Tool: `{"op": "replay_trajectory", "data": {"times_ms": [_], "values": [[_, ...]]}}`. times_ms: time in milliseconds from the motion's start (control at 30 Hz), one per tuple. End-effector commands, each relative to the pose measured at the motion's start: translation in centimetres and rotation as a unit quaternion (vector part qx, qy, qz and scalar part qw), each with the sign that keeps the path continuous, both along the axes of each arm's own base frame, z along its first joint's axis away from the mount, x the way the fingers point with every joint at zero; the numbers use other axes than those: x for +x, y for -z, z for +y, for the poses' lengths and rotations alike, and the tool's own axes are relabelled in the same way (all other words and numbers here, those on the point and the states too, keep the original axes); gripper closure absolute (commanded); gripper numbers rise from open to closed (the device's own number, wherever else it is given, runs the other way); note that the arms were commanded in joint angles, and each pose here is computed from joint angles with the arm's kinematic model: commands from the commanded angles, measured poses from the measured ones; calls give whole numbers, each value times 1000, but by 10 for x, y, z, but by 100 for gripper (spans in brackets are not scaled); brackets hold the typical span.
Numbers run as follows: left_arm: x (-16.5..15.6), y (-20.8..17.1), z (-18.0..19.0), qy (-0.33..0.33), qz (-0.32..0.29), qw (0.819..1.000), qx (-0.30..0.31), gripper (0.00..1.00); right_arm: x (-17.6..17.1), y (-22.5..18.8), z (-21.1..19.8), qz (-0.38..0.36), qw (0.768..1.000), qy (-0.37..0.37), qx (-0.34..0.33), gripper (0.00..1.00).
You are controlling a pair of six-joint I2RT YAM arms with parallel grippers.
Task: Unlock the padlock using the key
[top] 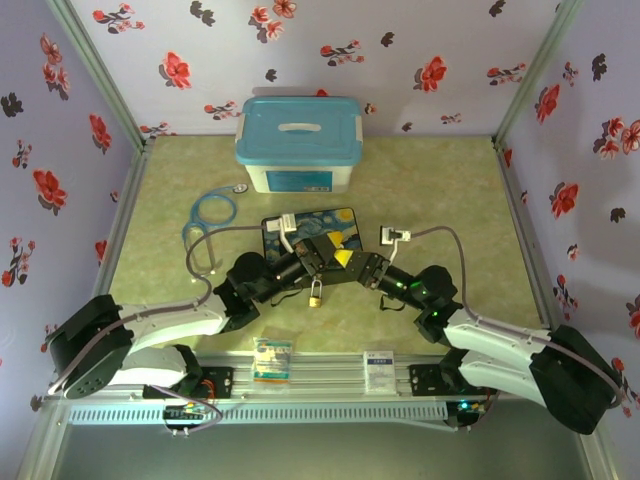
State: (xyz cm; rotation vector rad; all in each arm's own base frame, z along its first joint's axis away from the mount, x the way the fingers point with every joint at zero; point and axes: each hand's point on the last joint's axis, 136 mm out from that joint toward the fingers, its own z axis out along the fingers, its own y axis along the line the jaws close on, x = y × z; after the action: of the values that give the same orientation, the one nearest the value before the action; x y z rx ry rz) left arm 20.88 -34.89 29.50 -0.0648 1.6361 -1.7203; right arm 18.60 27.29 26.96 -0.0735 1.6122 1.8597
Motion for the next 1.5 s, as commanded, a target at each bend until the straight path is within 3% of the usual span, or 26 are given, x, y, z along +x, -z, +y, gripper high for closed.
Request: {"op": "replay_trajectory", "data": {"times_ms": [0,300,533,700,800,933,967,1000,1033,1067,1200,1333,1467], "values": [[-1,-2,1,4,-3,1000,-7,100,-1,-14,-6,-23,999,10,20,55],[-4,4,0,8,2,1000,-3,100,4,-13,-8,-20,999,21,24,67],[-4,12,1,11,13,1000,-13,100,7,-15,-6,-16,999,21,32,82],[-3,14,-1,12,16,1000,-16,100,9,-8,-7,-7,999,25,33,86],[-3,13,0,12,13,1000,-16,100,9,-4,-8,-2,999,28,32,99],[-3,14,2,8,8,1000,-10,100,11,1,-11,5,999,38,27,100],[-3,15,2,8,9,1000,-7,97,11,2,-11,6,999,39,27,100],[-3,16,2,7,9,1000,-6,80,11,2,-12,6,999,41,27,100],[-2,18,4,3,13,1000,-3,56,11,3,-13,8,999,43,26,100],[0,19,6,-2,13,1000,-1,51,11,4,-14,11,999,45,24,100],[9,16,26,-34,9,999,22,40,11,15,-18,18,998,59,-1,100],[15,35,50,-85,41,986,135,30,9,29,-26,28,996,75,-34,100],[8,71,60,-78,84,970,216,26,8,47,-34,39,991,94,-91,100]]}}
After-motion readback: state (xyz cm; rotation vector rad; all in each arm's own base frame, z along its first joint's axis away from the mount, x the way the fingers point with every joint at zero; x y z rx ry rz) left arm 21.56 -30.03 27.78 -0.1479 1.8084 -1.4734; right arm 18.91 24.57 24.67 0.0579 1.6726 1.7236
